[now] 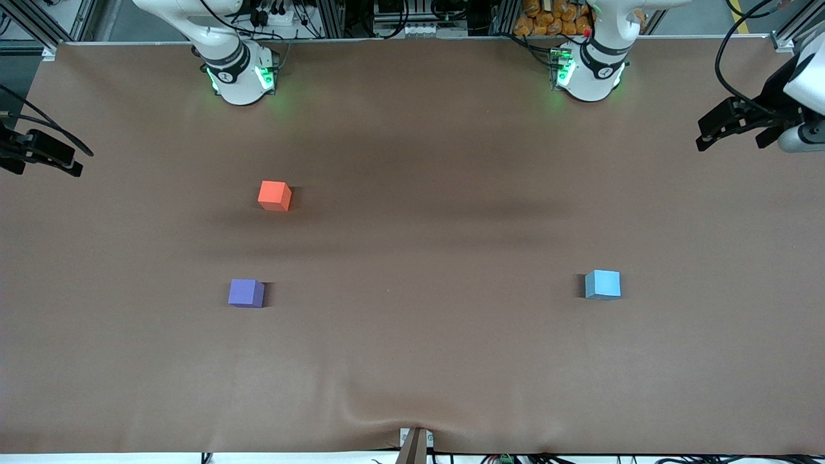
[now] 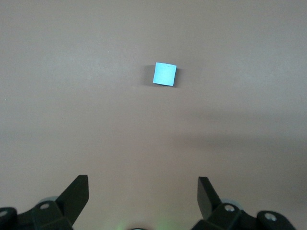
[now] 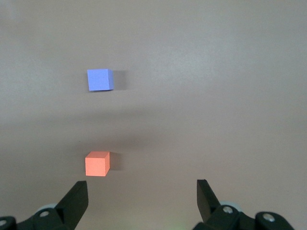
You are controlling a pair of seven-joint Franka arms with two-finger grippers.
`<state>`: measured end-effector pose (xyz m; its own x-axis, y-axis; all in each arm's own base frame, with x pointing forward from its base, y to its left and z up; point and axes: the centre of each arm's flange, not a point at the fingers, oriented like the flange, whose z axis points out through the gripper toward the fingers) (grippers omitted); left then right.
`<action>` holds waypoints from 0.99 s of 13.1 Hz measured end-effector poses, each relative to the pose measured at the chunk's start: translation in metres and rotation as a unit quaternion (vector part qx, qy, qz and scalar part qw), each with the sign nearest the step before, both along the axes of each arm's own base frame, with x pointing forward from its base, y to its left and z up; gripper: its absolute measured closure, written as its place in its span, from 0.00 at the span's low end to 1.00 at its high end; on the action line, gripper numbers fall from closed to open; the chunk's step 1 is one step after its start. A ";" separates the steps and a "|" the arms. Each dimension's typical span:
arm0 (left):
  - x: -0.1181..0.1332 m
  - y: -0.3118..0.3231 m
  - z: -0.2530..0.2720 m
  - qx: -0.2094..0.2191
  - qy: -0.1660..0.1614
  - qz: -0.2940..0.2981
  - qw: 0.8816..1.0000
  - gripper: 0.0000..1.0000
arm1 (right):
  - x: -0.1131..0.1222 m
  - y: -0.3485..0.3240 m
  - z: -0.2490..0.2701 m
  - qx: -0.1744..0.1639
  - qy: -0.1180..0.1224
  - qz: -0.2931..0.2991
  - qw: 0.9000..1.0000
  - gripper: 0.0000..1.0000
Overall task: Place blue block between orange and purple blocks
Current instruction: 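Reach the left gripper down over the light-blue cube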
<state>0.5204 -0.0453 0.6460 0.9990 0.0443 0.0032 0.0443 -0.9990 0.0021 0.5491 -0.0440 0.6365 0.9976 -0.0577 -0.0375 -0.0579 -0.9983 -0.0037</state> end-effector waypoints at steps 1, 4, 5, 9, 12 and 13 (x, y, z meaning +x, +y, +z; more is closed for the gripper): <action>0.003 -0.001 -0.004 0.000 0.003 0.000 1.000 0.00 | 0.000 0.000 0.000 0.000 0.000 0.000 1.000 0.00; 0.012 -0.005 -0.022 0.000 0.003 0.003 1.000 0.00 | 0.000 0.000 0.000 0.000 0.000 0.000 1.000 0.00; 0.015 -0.006 -0.030 0.000 0.003 0.002 1.000 0.00 | 0.000 0.000 0.000 0.000 0.000 0.000 1.000 0.00; 0.031 -0.008 -0.080 -0.001 0.011 0.001 1.000 0.00 | 0.000 0.000 0.000 0.000 0.000 0.000 1.000 0.00; 0.062 -0.013 -0.146 -0.004 0.016 -0.001 1.000 0.00 | 0.000 0.000 0.000 0.000 -0.001 0.000 1.000 0.00; 0.071 -0.016 -0.171 -0.006 0.011 -0.003 1.000 0.00 | 0.000 0.000 0.000 0.000 -0.001 0.000 1.000 0.00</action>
<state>0.5917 -0.0616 0.4746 0.9991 0.0373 -0.0199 0.0376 -0.9992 0.0123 0.5494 -0.0436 0.6367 0.9977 -0.0570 -0.0358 -0.0572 -0.9984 -0.0037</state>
